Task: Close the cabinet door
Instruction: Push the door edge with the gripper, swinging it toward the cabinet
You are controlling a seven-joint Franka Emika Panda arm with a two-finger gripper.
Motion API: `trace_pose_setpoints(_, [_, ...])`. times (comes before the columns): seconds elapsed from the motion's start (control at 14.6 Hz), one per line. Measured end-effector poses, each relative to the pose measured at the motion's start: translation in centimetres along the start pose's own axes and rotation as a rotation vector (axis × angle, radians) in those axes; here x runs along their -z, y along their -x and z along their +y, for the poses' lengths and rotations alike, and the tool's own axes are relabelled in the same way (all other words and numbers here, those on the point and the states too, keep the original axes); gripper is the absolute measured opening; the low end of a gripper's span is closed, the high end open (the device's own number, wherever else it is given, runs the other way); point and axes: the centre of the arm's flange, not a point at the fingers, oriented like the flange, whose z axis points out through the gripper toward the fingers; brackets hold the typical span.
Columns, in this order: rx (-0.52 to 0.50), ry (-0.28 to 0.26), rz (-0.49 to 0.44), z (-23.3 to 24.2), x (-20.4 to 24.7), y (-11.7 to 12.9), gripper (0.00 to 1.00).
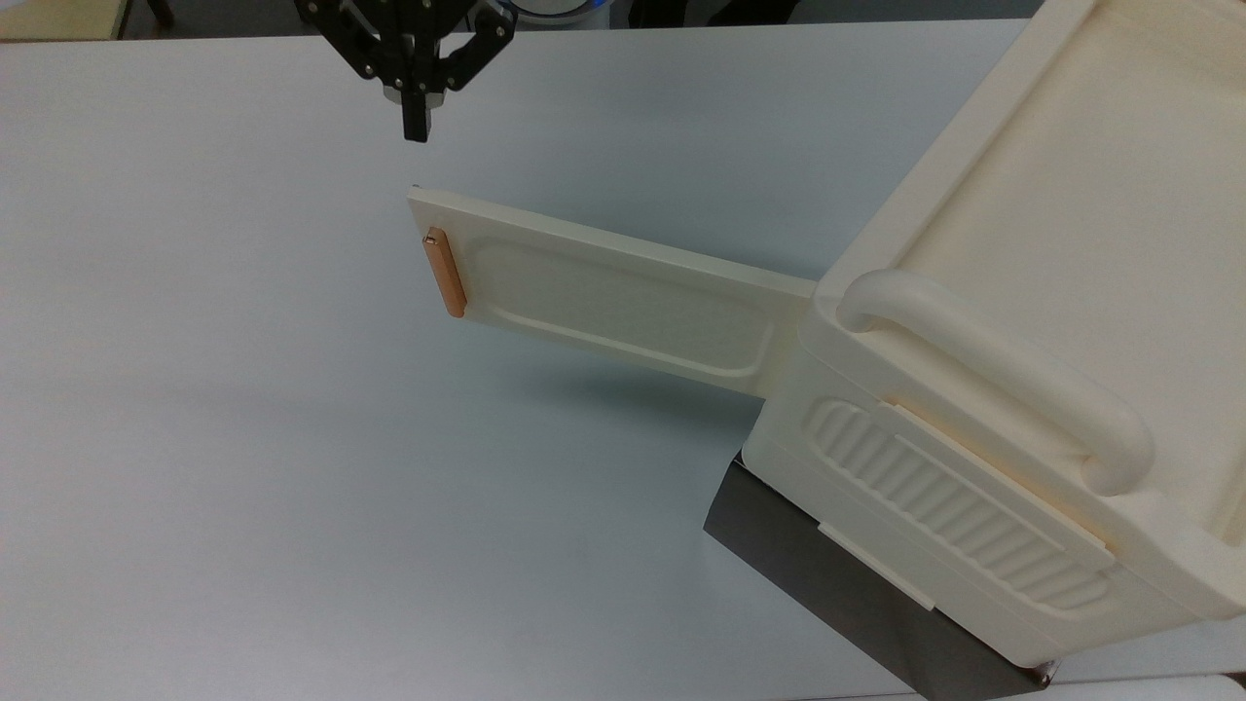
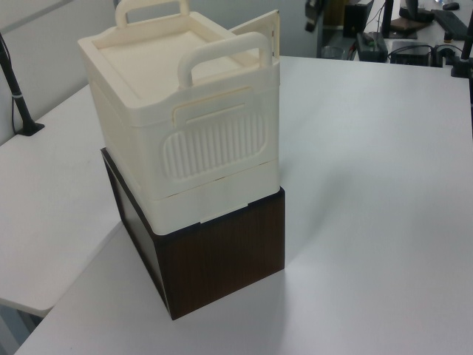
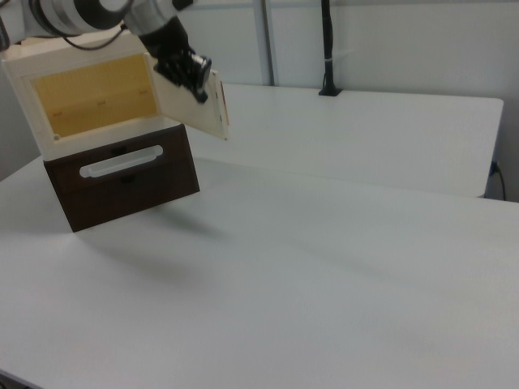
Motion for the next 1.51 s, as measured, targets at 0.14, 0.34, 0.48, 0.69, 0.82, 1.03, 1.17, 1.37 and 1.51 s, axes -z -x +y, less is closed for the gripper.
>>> trace_pose_setpoints(0.14, [-0.006, -0.010, 0.116, -0.1, 2.1, -1.3, 0.01])
trace_pose_setpoints(0.34, [-0.045, -0.031, 0.279, -0.4, 4.3, -2.7, 0.01])
trace_pose_setpoints(0.48, [-0.077, -0.046, 0.371, -0.5, 5.0, -3.5, 0.01])
trace_pose_setpoints(0.69, [-0.085, -0.057, 0.428, -0.7, 3.9, -4.4, 0.01])
trace_pose_setpoints(0.82, [-0.082, -0.060, 0.421, -1.0, 2.2, -4.8, 0.01])
trace_pose_setpoints(1.03, [-0.075, -0.068, 0.407, -1.9, 0.2, -5.1, 0.01])
trace_pose_setpoints(1.17, [-0.061, -0.078, 0.403, -3.0, 0.0, -5.1, 0.01])
trace_pose_setpoints(1.37, [-0.053, -0.089, 0.386, -4.4, -0.4, -4.8, 0.01])
trace_pose_setpoints(1.51, [-0.050, -0.084, 0.322, -4.7, -1.2, -4.4, 0.01])
